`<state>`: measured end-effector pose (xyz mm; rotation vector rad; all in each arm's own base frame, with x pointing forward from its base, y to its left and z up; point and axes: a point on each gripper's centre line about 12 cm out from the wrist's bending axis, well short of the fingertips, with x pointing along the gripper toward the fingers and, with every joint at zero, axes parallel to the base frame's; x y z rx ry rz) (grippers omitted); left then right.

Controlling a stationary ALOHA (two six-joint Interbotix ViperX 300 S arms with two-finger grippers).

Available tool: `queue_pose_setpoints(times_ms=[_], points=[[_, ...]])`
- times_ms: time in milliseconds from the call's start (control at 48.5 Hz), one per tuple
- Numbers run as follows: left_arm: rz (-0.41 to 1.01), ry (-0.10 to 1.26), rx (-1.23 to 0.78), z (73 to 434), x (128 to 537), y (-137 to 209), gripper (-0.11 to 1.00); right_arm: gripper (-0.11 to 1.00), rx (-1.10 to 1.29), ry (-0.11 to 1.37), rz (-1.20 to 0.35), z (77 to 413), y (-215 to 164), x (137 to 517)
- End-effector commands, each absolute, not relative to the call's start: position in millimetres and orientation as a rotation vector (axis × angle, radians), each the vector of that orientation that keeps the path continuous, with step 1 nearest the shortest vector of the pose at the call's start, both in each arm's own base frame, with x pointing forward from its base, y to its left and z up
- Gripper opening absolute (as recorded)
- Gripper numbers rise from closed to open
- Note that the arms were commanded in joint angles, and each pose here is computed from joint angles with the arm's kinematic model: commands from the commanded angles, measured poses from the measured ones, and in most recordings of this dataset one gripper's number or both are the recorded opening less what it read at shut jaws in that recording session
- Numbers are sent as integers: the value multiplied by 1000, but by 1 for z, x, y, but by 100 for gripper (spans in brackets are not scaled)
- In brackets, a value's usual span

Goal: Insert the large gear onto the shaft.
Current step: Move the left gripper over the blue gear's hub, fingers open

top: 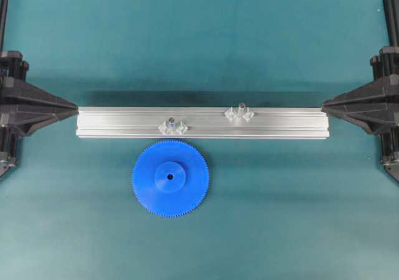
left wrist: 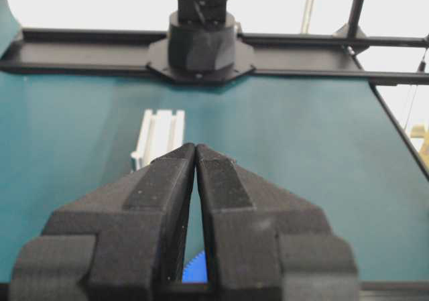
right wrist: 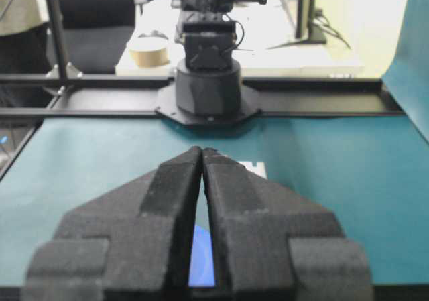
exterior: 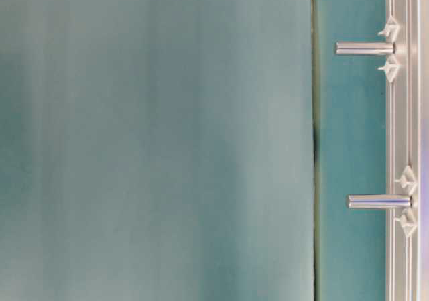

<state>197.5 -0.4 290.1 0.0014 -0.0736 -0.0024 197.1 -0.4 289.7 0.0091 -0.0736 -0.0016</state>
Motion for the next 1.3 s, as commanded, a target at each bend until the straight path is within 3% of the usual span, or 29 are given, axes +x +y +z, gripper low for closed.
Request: queue_pose_setpoints(times_ms=[0, 103, 309, 556, 1071, 1277], points=[[-28, -24, -7, 286, 200, -5, 11, 16, 17, -51, -4, 283, -1, 199], [-51, 35, -35, 283, 201, -10, 2, 27, 115, 47, -19, 260, -2, 196], [-70, 118, -46, 290, 212, -15, 1, 14, 225, 185, -20, 244, 1, 193], [-73, 304, -47, 272, 250, -21, 1, 14, 214, 213, -18, 250, 1, 195], [-107, 539, -32, 208, 325, -42, 1, 14, 189, 242, -52, 254, -6, 191], [-102, 726, -1, 194, 350, -45, 1, 14, 192, 279, -53, 253, -5, 186]])
